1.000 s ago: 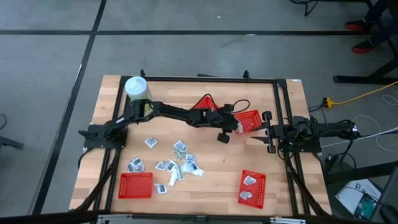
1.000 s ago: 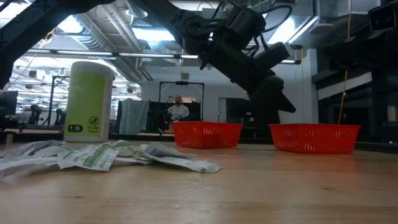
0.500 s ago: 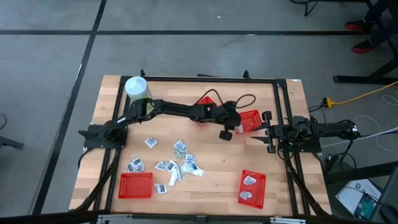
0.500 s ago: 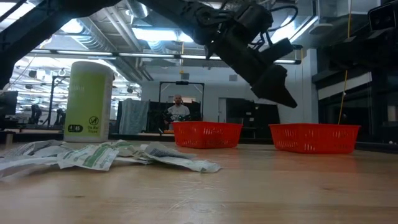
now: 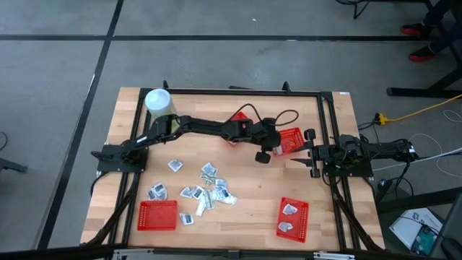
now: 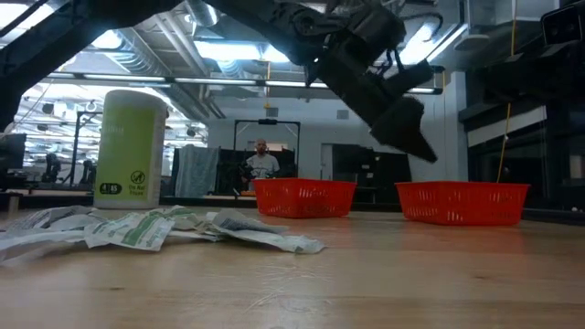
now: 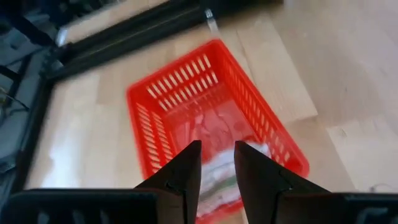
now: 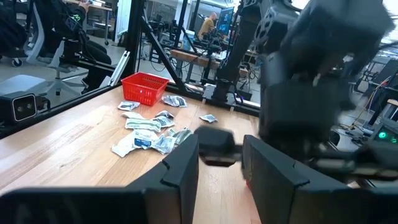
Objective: Pick & Place First Aid Supplies
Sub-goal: Adjust the red container
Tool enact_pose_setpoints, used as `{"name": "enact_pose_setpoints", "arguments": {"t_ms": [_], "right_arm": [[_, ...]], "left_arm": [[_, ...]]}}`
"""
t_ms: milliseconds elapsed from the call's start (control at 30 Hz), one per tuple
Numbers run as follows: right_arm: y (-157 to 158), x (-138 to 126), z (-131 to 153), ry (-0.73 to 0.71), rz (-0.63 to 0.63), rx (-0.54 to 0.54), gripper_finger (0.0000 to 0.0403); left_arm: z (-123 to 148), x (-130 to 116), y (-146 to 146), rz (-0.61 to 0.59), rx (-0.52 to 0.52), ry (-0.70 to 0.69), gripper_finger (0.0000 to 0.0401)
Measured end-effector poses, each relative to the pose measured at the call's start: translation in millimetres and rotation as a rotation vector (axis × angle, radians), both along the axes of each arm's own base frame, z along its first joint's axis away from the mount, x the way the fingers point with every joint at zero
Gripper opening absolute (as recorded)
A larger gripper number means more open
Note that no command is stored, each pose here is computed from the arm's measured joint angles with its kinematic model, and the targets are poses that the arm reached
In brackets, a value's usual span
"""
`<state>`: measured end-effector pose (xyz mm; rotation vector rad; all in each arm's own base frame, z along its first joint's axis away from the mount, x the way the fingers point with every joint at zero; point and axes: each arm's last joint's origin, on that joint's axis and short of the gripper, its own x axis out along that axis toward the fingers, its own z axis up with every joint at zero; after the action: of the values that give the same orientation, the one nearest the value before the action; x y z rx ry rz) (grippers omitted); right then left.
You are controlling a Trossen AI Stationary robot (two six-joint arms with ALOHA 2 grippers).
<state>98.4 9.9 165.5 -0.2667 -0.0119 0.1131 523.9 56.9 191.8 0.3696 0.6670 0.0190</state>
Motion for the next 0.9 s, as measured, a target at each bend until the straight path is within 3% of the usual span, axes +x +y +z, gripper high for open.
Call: {"name": "enact_pose_setpoints", "arguments": {"t_ms": [267, 600, 900], "right_arm": [[0.0, 0.0, 0.0, 0.0, 0.001, 0.0, 0.0126], [0.0, 0.0, 0.0, 0.0, 0.001, 0.0, 0.0126], [0.0, 0.0, 0.1, -0.001, 0.001, 0.0, 0.0126]], "left_arm": [[-29.8, 4.2, 0.8, 0.025, -0.015, 0.053, 0.009], [-31.1, -1.5, 3.5, 0.046, -0.008, 0.121, 0.009], [-41.0, -12.0, -3.5, 0.035, -0.019, 0.277, 0.0087]]}}
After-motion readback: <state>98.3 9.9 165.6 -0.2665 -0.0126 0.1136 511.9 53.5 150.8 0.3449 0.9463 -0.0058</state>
